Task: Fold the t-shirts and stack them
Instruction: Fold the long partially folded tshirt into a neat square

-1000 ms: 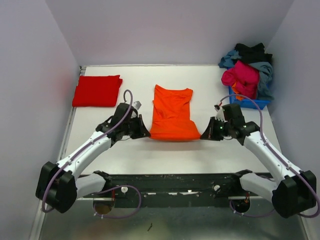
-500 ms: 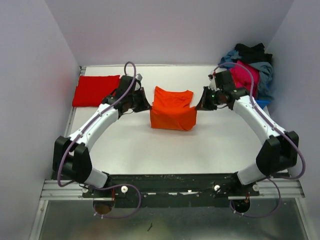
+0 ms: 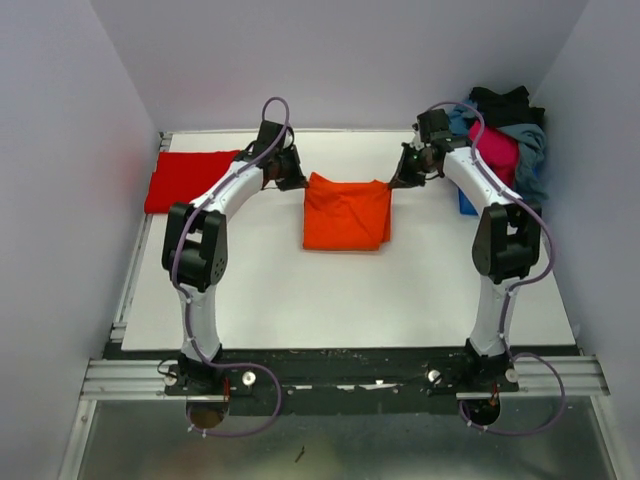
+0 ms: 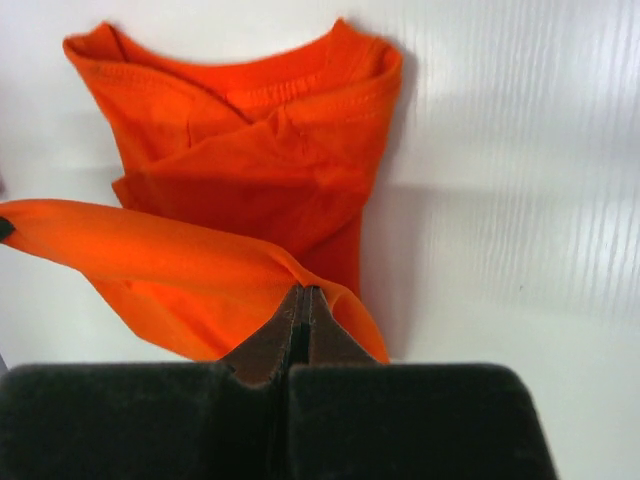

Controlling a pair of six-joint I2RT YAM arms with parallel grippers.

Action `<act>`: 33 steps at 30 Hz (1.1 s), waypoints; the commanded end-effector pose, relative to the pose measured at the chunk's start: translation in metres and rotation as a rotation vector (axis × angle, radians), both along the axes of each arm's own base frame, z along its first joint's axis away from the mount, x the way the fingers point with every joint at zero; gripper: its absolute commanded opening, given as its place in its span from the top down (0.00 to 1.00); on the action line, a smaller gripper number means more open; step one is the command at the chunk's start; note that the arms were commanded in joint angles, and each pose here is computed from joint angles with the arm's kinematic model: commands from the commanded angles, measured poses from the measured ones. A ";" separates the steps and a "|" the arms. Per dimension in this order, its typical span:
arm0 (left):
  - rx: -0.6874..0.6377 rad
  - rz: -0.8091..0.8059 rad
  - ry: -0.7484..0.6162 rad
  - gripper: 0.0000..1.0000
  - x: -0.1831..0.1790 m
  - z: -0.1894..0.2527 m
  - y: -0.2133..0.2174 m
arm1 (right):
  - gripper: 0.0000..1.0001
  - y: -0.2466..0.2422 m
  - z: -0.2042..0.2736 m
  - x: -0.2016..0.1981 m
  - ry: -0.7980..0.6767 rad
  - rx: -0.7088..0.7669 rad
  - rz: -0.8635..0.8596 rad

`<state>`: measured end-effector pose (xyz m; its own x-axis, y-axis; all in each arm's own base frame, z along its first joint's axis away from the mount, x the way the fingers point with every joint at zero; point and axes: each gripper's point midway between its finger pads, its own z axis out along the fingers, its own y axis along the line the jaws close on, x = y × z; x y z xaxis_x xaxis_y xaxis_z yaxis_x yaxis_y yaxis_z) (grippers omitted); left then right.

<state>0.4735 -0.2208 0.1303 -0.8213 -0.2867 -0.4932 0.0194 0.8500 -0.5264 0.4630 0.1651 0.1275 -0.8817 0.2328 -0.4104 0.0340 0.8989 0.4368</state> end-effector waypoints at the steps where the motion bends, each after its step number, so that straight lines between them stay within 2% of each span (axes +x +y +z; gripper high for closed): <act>1: -0.023 -0.015 -0.052 1.00 0.033 0.011 -0.006 | 0.99 -0.014 0.002 0.027 -0.009 -0.006 -0.027; 5: -0.033 -0.019 -0.023 1.00 0.054 -0.008 -0.010 | 0.99 -0.016 -0.012 0.048 0.005 0.013 -0.030; 6: -0.039 -0.021 -0.010 0.93 0.057 -0.016 -0.011 | 0.96 -0.016 -0.017 0.053 0.017 0.009 -0.035; 7: -0.043 -0.016 -0.003 0.71 0.060 -0.021 -0.011 | 0.87 -0.017 -0.019 0.057 0.018 0.004 -0.039; 8: -0.044 -0.014 -0.007 0.50 0.063 -0.024 -0.011 | 0.69 -0.020 -0.022 0.058 0.025 -0.011 -0.053; 9: -0.042 -0.014 -0.016 0.38 0.063 -0.024 -0.011 | 0.47 -0.022 -0.023 0.058 0.024 -0.022 -0.055; 10: -0.034 -0.006 -0.034 0.32 0.064 -0.022 -0.009 | 0.30 -0.025 -0.018 0.057 0.008 -0.033 -0.063; 11: -0.027 0.008 -0.070 0.29 0.065 -0.010 -0.004 | 0.24 -0.027 -0.013 0.056 -0.018 -0.037 -0.067; 14: -0.015 0.038 -0.142 0.27 0.056 0.012 0.006 | 0.24 -0.029 0.003 0.039 -0.098 -0.023 -0.064; 15: -0.013 0.041 -0.144 0.28 0.049 0.013 0.008 | 0.27 -0.029 0.005 0.030 -0.110 -0.013 -0.060; 18: -0.058 0.056 -0.150 0.38 0.021 0.015 0.012 | 0.46 -0.023 0.004 -0.005 -0.138 0.045 -0.027; 20: -0.096 0.059 -0.124 0.48 -0.004 0.002 0.013 | 0.59 -0.018 -0.009 -0.028 -0.115 0.069 0.000; 21: -0.124 0.051 -0.117 0.51 -0.015 -0.002 0.011 | 0.60 -0.016 -0.017 -0.037 -0.102 0.074 0.011; 27: -0.161 0.016 -0.042 0.51 -0.055 -0.033 0.004 | 0.57 -0.002 -0.047 -0.071 -0.035 0.139 0.072; 33: -0.182 -0.016 -0.020 0.53 -0.059 -0.050 -0.003 | 0.57 0.008 -0.056 -0.070 -0.020 0.190 0.100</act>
<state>0.4086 -0.2095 0.0760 -0.8205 -0.3668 -0.4385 -0.0126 0.7784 -0.6276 0.3829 0.1568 0.0659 -0.9051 0.2322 -0.3563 0.0034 0.8417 0.5400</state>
